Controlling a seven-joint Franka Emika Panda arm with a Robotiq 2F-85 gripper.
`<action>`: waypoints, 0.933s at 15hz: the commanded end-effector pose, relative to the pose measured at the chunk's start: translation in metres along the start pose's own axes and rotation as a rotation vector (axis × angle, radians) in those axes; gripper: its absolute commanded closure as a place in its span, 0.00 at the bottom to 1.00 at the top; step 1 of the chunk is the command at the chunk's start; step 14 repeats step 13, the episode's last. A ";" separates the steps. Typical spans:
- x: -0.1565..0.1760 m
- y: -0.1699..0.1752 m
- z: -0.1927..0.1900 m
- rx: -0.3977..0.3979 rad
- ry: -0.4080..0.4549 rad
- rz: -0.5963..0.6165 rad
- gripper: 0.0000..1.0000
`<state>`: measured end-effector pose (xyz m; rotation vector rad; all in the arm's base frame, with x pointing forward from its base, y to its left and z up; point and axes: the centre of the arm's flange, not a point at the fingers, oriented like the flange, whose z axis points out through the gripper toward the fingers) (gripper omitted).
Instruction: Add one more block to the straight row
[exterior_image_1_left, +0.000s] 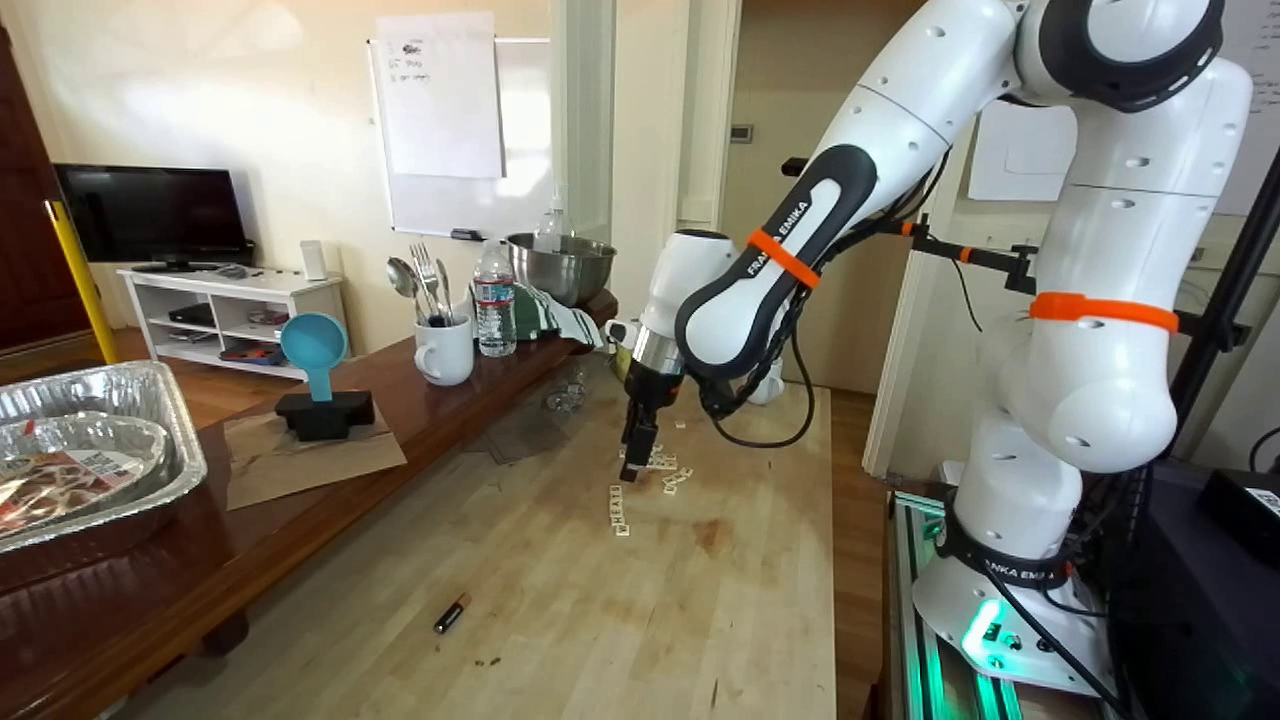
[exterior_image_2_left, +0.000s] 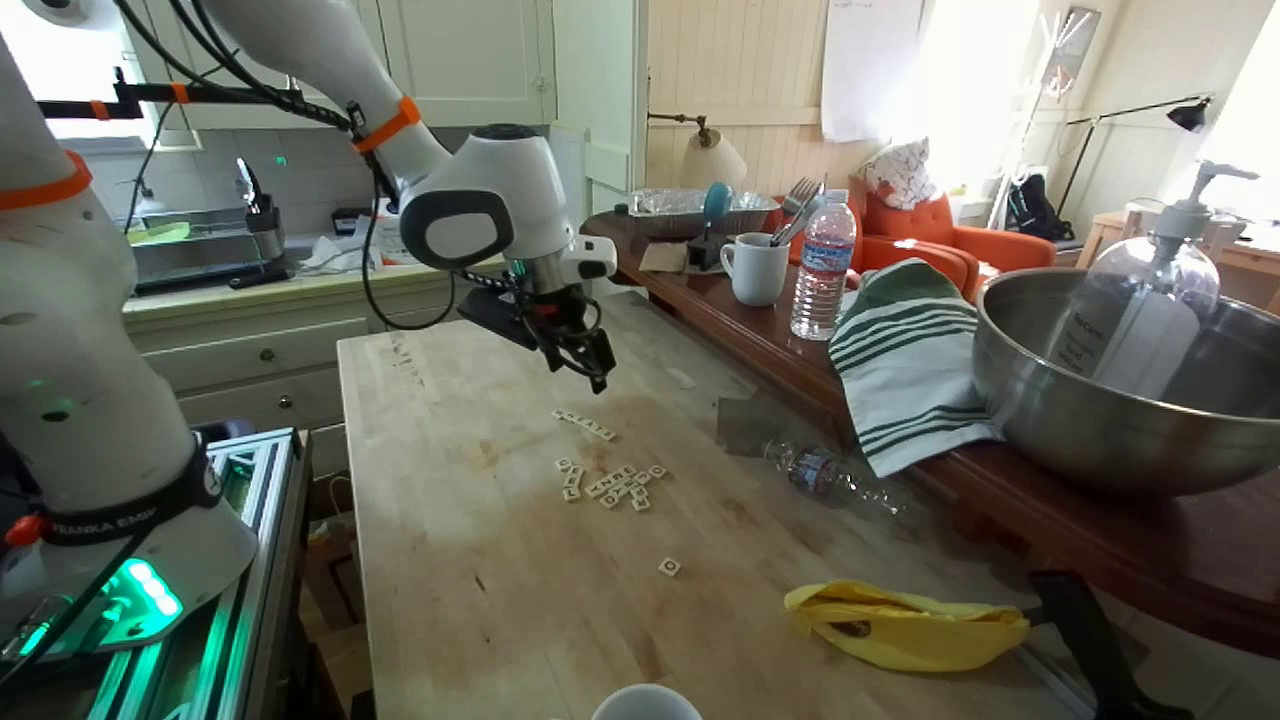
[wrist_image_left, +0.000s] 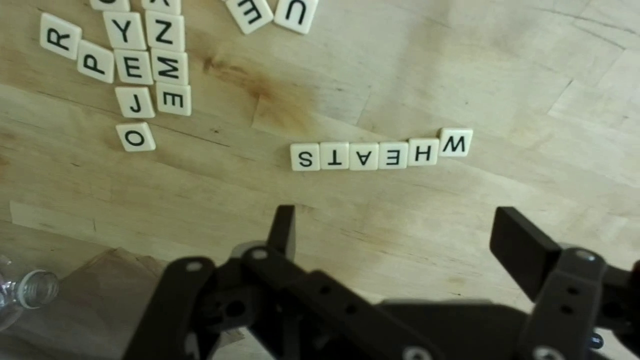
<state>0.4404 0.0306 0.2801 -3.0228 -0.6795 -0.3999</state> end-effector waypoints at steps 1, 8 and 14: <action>-0.008 -0.013 -0.010 0.010 -0.034 0.022 0.00; -0.011 -0.018 -0.013 0.014 -0.045 0.050 0.00; -0.005 -0.013 -0.005 0.015 -0.022 0.046 0.00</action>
